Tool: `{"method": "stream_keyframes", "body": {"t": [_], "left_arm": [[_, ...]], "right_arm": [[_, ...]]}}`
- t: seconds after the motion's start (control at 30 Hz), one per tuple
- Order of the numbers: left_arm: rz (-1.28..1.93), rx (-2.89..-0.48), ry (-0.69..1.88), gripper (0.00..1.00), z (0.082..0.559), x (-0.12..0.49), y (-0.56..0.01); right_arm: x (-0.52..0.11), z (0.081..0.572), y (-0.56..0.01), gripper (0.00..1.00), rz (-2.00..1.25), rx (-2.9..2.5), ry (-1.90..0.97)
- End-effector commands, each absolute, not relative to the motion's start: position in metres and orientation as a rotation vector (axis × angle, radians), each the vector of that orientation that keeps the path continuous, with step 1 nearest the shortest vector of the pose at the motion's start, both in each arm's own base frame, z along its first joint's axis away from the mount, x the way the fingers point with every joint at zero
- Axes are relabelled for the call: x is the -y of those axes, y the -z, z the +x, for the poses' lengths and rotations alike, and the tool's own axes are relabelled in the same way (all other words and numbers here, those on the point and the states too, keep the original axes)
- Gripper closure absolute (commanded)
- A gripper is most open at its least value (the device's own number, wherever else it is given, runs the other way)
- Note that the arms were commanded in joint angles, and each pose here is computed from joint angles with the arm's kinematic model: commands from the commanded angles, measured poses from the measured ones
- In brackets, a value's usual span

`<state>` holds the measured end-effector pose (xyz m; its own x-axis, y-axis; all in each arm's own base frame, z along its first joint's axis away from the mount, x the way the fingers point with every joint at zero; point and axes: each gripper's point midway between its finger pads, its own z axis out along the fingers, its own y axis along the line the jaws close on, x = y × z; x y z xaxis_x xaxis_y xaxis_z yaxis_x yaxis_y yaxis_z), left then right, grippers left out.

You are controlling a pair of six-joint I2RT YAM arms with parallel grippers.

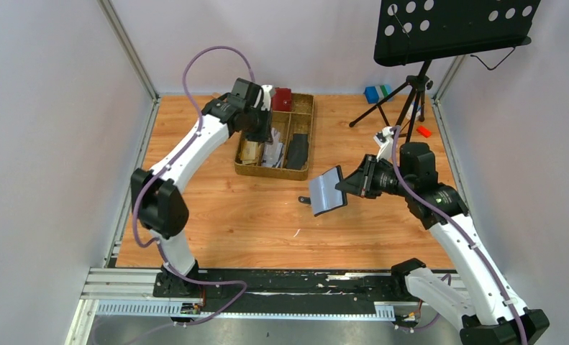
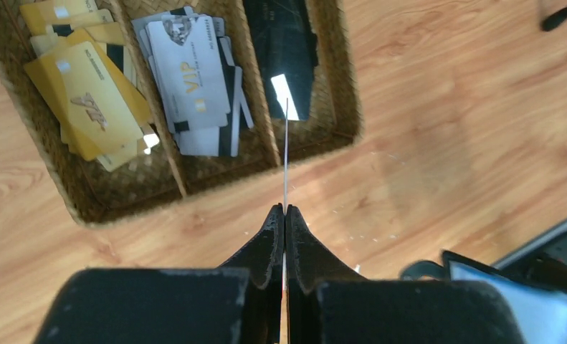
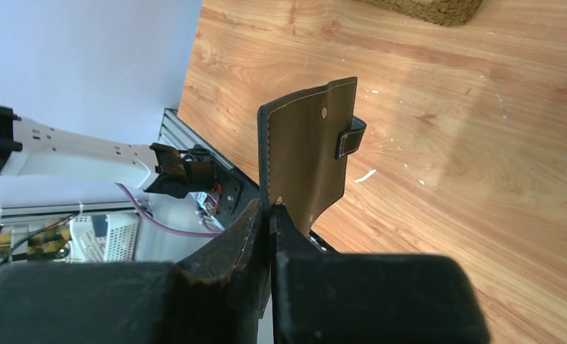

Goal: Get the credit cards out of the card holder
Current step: Place the credit card in the storage box.

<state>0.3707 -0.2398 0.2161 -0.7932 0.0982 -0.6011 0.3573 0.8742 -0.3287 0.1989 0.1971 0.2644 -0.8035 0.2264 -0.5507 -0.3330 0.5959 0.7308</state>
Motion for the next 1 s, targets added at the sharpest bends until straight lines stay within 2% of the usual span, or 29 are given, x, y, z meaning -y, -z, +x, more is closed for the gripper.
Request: {"method": "stream_keyframes", "body": {"t": [0.0, 0.3, 0.63, 0.7, 0.8, 0.97], "left_arm": [[0.439, -2.505, 0.454, 1.0, 0.391, 0.234, -0.196], [0.466, -2.562, 0.383, 1.0, 0.444, 0.247, -0.154], [0.362, -2.693, 0.412, 1.0, 0.458, 0.238, -0.097], [0.365, -2.705, 0.43, 0.94, 0.457, 0.237, -0.088], [0.37, -2.732, 0.435, 0.81, 0.453, 0.235, -0.079], [0.373, -2.721, 0.443, 0.59, 0.445, 0.232, -0.091]], "right_arm": [[-0.187, 0.2, -0.277, 1.0, -0.159, -2.175, -1.074], [-0.178, 0.21, -0.267, 1.0, -0.154, -2.216, -0.972], [-0.181, 0.221, -0.258, 1.0, -0.122, -2.243, -0.973], [-0.187, 0.219, -0.255, 1.0, -0.137, -2.245, -1.027], [-0.204, 0.217, -0.253, 1.0, -0.191, -2.227, -1.166], [-0.225, 0.216, -0.229, 1.0, -0.194, -2.248, -1.377]]}}
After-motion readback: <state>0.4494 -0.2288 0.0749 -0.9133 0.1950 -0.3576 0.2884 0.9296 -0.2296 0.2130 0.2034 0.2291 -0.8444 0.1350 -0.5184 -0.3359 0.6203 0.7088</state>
